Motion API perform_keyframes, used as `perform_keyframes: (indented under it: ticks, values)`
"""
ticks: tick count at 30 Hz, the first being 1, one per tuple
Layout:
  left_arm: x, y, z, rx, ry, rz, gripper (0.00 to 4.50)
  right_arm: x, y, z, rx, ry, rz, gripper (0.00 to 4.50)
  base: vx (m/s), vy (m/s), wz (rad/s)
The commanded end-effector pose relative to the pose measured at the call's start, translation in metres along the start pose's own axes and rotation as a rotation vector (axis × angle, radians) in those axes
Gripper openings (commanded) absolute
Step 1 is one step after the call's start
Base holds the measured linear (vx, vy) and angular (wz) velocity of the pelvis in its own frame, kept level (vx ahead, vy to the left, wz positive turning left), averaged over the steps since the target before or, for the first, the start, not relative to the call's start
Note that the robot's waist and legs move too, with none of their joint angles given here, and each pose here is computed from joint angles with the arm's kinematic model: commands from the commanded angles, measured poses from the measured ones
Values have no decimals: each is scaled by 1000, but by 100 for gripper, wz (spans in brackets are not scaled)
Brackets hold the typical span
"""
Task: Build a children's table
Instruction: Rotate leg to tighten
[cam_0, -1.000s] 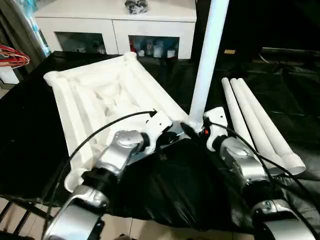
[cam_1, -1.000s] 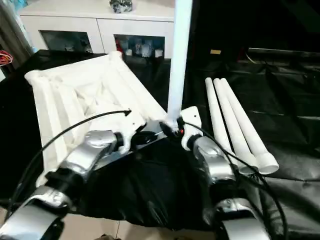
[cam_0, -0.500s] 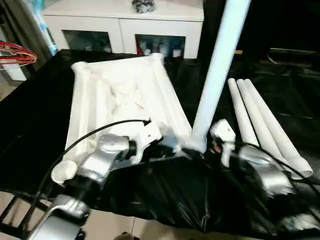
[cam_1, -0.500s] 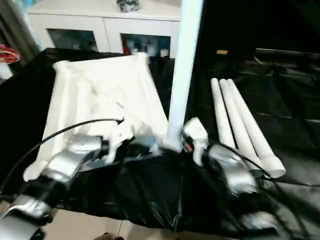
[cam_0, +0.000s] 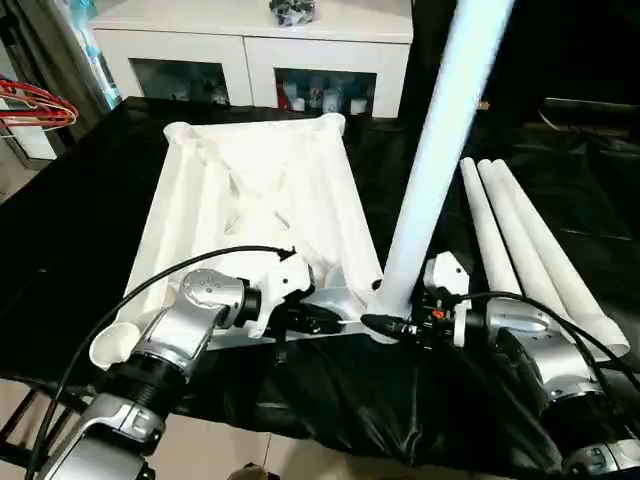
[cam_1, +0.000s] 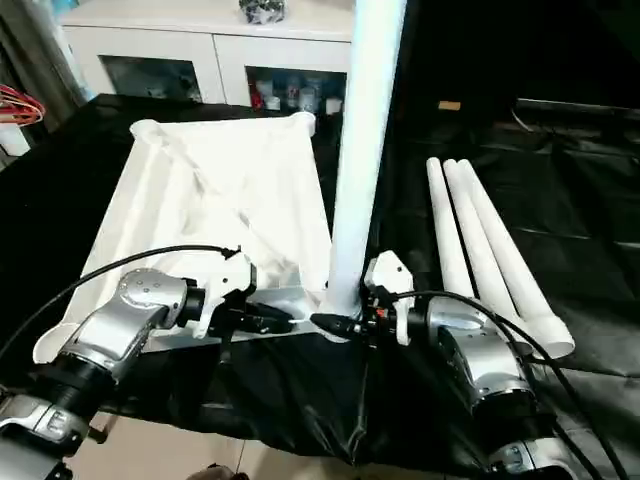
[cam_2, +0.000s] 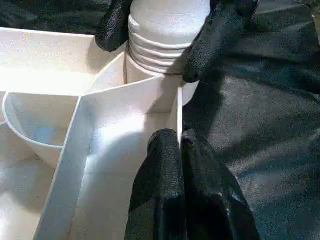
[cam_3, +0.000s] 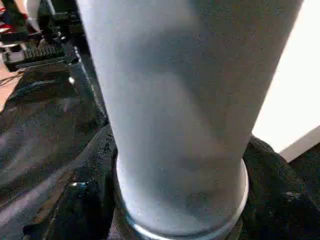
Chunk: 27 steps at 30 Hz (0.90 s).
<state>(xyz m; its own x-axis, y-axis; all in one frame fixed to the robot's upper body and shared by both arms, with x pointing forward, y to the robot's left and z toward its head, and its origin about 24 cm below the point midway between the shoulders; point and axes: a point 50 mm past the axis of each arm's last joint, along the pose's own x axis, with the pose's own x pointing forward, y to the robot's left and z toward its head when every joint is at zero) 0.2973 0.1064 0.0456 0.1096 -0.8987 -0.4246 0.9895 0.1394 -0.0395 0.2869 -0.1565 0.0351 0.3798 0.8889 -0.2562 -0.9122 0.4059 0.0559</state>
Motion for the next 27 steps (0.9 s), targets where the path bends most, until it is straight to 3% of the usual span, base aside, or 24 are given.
perform_keyframes:
  ticks: [1, 5, 12, 14, 16, 21, 27]
  values:
    - [9, 5, 18, 30, -71, 69, 0, 8, -7, -5, 31, 5, -122, 276, 0, 0, 0]
    - [18, 17, 22, 0, -66, 218, 0, 18, -24, -10, 68, 33, -371, 273, 0, 0, 0]
    - [37, 36, 38, -102, -79, 488, 0, 41, -31, -14, 149, 33, -580, 273, 0, 0, 0]
    - [41, 35, 42, -95, -92, 494, 0, 45, -32, -13, 163, 18, -609, 273, 0, 0, 0]
    - [46, 32, 44, -79, -104, 463, 0, 46, -33, -12, 203, -16, -622, 342, 0, 0, 0]
    - [52, 26, 47, -37, -120, 400, 0, 47, -32, -10, 222, -43, -611, 384, 0, 0, 0]
    - [56, 23, 47, 23, -104, 376, 0, 26, -41, -1, 98, -69, -675, 407, 0, 0, 0]
